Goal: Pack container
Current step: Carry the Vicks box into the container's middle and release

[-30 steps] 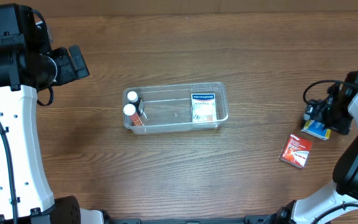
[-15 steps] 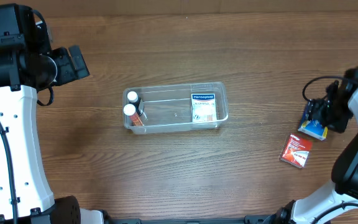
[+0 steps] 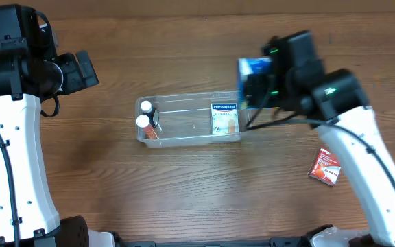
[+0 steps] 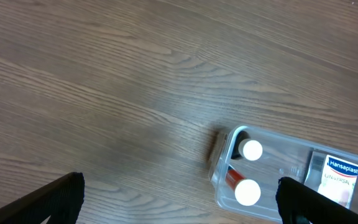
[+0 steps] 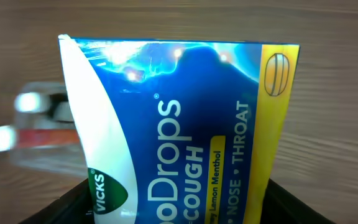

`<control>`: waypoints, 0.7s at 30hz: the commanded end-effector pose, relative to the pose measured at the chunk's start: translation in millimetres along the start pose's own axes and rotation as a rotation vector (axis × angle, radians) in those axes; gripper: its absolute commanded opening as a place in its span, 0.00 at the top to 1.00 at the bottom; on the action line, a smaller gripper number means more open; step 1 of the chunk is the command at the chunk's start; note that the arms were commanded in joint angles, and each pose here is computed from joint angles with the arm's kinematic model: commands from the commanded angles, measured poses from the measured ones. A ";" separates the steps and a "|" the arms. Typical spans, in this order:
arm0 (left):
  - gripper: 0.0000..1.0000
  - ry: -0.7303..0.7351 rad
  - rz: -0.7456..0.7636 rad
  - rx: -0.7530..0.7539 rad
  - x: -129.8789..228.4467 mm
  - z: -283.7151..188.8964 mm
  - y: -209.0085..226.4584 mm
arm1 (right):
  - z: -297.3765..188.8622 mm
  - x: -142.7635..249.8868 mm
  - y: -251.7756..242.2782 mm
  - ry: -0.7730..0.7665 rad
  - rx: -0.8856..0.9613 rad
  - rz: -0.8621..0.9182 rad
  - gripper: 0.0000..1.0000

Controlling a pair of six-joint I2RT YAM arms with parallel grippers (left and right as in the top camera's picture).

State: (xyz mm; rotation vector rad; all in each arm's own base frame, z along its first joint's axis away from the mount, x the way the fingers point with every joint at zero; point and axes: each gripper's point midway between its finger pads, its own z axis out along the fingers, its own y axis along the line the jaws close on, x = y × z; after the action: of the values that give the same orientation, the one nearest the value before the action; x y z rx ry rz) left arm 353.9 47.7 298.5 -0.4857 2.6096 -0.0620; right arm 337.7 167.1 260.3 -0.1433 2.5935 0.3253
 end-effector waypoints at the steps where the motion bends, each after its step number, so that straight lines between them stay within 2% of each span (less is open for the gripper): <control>1: 0.00 0.002 0.020 -0.005 -0.4 -1.1 1.7 | 17.4 9.2 43.7 0.028 -0.056 0.052 0.32; 8: 0.00 0.009 0.020 -0.007 1.3 -1.2 2.1 | 116.0 52.0 98.3 0.200 -0.038 0.030 0.32; 11: 0.00 0.009 0.020 -0.008 1.3 -1.2 2.2 | 146.0 66.9 96.7 0.259 -0.003 0.048 0.32; 19: 0.00 0.009 0.020 -0.007 1.2 -1.2 2.2 | 189.5 93.9 85.7 0.357 0.064 0.042 0.31; 21: 0.00 0.008 0.024 -0.013 1.0 -1.2 3.1 | 191.4 95.0 85.2 0.360 0.067 0.041 0.18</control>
State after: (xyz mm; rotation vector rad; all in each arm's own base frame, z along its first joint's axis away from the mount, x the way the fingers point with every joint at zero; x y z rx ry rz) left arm 350.1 47.2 296.6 -0.4893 2.6268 -0.0609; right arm 334.1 294.1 72.1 -0.1366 2.9579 0.2502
